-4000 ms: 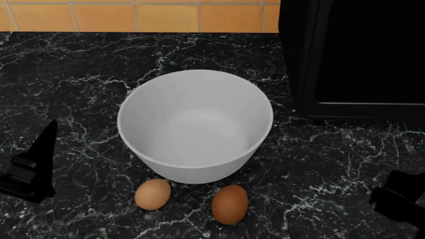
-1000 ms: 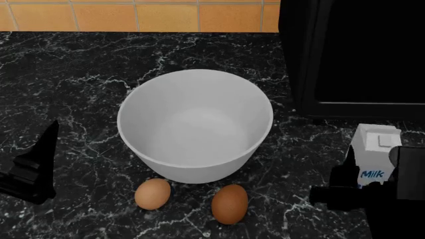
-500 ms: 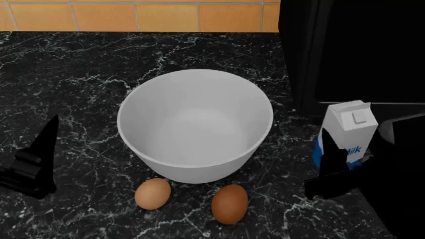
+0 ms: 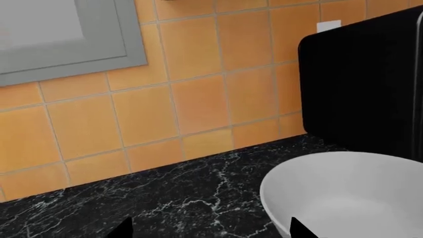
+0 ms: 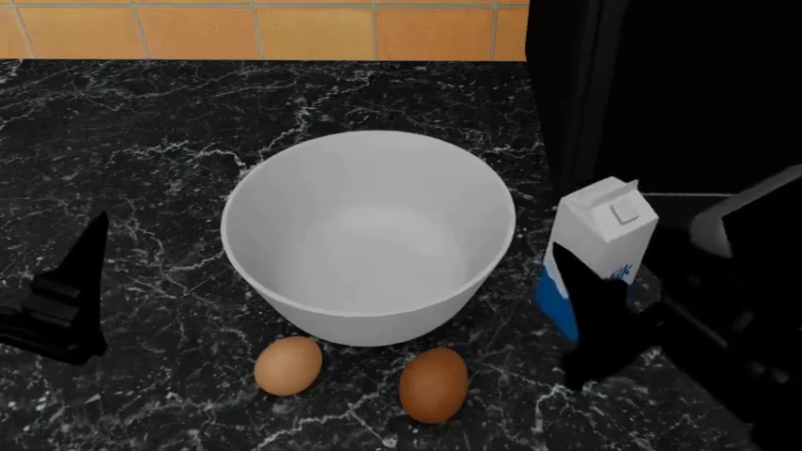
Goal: Place the eggs and milk next to the bowl.
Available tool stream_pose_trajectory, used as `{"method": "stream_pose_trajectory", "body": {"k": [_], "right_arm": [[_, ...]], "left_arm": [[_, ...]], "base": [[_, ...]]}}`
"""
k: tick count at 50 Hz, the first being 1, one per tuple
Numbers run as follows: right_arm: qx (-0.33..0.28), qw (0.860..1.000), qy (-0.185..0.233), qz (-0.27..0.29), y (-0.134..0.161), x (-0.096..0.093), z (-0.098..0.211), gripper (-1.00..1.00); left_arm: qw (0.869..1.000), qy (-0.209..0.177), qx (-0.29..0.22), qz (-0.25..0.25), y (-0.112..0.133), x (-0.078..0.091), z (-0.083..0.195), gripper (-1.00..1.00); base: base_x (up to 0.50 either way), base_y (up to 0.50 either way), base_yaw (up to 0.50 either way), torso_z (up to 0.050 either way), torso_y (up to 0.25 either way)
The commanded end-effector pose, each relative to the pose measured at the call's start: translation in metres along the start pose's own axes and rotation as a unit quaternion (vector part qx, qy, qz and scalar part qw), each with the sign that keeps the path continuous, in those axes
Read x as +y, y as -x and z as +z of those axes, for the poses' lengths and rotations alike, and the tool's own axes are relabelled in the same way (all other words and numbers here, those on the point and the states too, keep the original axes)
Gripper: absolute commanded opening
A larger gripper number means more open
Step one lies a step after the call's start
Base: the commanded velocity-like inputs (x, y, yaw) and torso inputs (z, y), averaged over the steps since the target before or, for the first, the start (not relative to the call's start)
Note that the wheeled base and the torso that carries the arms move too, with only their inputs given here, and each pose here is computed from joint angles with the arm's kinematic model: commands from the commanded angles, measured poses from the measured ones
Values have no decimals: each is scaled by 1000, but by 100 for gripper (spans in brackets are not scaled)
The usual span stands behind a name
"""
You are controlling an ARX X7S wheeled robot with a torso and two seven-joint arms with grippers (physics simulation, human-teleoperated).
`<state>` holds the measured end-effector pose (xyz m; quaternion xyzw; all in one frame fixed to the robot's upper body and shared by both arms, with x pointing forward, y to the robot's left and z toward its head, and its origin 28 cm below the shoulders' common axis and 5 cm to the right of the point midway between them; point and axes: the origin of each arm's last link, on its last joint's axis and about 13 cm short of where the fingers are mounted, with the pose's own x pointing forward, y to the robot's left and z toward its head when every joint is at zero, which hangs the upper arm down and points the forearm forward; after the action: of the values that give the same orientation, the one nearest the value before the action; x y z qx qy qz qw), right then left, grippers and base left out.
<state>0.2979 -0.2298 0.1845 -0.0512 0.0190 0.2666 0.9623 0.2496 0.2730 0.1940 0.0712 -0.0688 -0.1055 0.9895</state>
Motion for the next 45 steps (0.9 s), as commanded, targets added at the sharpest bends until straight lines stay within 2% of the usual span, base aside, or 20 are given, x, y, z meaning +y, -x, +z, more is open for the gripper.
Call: {"method": "stream_pose_trajectory", "body": {"k": [1,45], "right_arm": [[-25,999,22,37,-3,-3,11,-100],[-15,998,-3,57,-17,0,-10,-100]], "left_arm": [[1000,-1,1,1,0,0,-1,100],[1000,-3,4,2,0,1,-3,100]], "base": [[0,0,0,0,0],[0,0,0,0,1]]}}
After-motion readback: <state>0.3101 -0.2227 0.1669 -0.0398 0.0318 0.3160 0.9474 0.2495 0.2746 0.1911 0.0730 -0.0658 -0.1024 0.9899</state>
